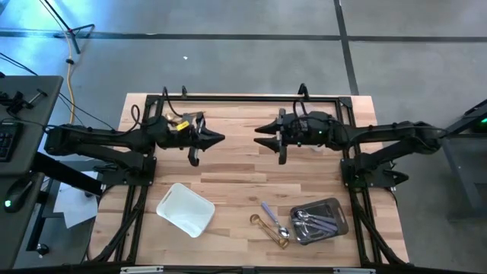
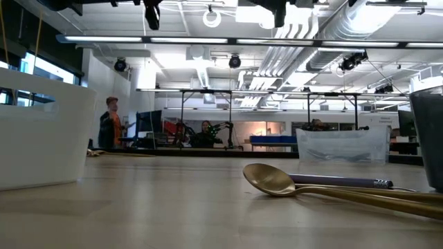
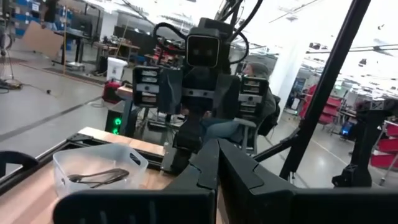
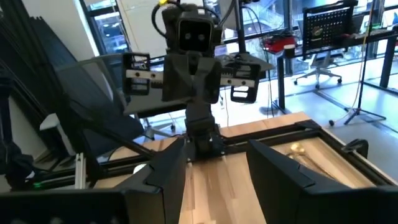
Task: Sort silverware by color (type)
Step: Put the violet spoon into the black bin
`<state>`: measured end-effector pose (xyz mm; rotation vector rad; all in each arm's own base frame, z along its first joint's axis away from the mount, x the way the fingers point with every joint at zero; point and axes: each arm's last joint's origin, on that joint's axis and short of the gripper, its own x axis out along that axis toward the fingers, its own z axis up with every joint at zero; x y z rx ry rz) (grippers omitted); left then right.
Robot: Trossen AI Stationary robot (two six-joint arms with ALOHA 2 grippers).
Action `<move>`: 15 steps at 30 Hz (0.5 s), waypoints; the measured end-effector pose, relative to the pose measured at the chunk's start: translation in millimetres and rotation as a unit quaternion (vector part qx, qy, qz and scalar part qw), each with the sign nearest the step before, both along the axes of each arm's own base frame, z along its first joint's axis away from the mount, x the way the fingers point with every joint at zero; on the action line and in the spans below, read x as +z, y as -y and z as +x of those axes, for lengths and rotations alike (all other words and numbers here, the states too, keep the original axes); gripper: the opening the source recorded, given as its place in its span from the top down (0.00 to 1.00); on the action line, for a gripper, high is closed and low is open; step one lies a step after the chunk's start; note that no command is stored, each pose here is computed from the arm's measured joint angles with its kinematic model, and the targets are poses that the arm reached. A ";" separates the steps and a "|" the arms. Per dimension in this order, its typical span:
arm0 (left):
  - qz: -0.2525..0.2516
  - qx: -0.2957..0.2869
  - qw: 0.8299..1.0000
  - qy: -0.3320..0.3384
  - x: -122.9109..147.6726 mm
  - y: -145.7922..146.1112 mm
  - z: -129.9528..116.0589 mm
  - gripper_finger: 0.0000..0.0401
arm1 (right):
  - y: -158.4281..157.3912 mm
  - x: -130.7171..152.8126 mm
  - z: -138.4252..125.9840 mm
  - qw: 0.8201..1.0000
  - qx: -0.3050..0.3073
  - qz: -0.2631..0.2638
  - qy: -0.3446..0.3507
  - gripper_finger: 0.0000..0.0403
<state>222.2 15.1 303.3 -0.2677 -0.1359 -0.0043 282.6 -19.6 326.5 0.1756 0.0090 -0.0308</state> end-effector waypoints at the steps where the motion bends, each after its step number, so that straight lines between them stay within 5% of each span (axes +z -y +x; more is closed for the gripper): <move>1: 0.002 -0.001 1.000 0.000 0.0 0.4 0.0 1.00 | 0.3 -1.0 1.8 1.000 0.000 0.000 0.002 0.62; 9: 0.020 0.001 1.000 -0.007 -1.3 1.0 0.2 1.00 | 0.4 -1.9 4.0 1.000 0.000 0.001 0.006 0.67; 15: 0.030 0.002 0.999 -0.012 -2.2 0.9 0.3 1.00 | -0.1 -1.9 4.0 1.000 0.008 0.000 0.006 0.80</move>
